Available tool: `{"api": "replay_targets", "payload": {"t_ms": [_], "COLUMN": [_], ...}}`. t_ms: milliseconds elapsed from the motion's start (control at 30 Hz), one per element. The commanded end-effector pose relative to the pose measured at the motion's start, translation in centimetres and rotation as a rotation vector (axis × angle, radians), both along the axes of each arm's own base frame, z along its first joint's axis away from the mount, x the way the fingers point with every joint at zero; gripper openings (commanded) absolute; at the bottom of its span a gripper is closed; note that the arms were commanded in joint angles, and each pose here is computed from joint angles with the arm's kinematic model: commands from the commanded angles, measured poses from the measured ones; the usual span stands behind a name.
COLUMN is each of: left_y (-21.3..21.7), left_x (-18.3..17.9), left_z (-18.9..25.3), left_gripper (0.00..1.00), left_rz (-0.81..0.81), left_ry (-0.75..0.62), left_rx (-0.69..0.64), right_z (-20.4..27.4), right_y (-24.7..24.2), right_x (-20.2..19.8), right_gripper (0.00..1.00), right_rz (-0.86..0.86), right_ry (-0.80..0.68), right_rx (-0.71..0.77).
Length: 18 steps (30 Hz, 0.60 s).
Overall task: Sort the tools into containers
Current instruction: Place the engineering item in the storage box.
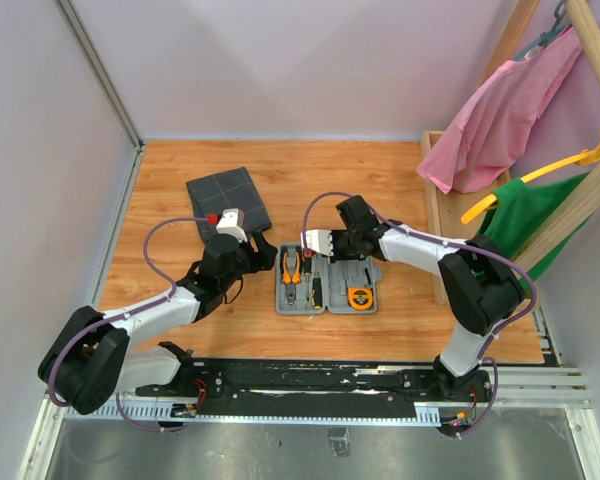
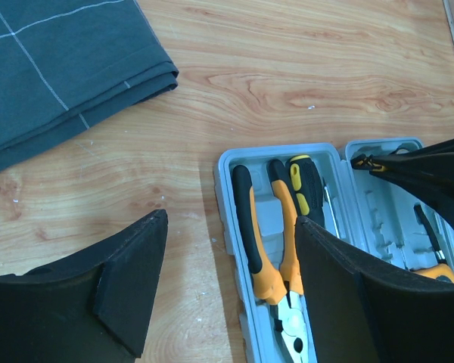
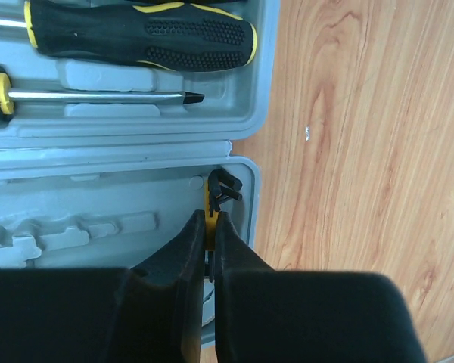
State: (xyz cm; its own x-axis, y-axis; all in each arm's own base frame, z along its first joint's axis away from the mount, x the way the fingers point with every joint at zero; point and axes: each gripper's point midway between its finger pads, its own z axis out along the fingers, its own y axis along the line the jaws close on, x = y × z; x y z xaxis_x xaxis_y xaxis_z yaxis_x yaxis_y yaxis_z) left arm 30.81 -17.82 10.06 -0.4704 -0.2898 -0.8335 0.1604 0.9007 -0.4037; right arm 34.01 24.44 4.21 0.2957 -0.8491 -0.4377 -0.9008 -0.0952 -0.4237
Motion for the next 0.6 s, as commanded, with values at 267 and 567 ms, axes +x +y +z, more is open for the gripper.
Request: {"api": "replay_targets", "payload": {"t_ms": [267,567], "left_y": [0.3,0.3], "left_x": [0.8,0.7], "left_z": [1.2,1.0], "left_gripper": [0.72,0.72], "left_rz": [0.018,0.018], "left_ry": [-0.043,-0.037], "left_rx": [-0.002,-0.008], "right_z": [5.8,11.6], "right_y": [-0.6,-1.7], "right_x": [0.0,-1.1], "right_gripper": [0.01,0.01], "right_rz": [-0.081,-0.523], "right_ry": [-0.061,0.007], "right_rx": [0.09,0.443]}}
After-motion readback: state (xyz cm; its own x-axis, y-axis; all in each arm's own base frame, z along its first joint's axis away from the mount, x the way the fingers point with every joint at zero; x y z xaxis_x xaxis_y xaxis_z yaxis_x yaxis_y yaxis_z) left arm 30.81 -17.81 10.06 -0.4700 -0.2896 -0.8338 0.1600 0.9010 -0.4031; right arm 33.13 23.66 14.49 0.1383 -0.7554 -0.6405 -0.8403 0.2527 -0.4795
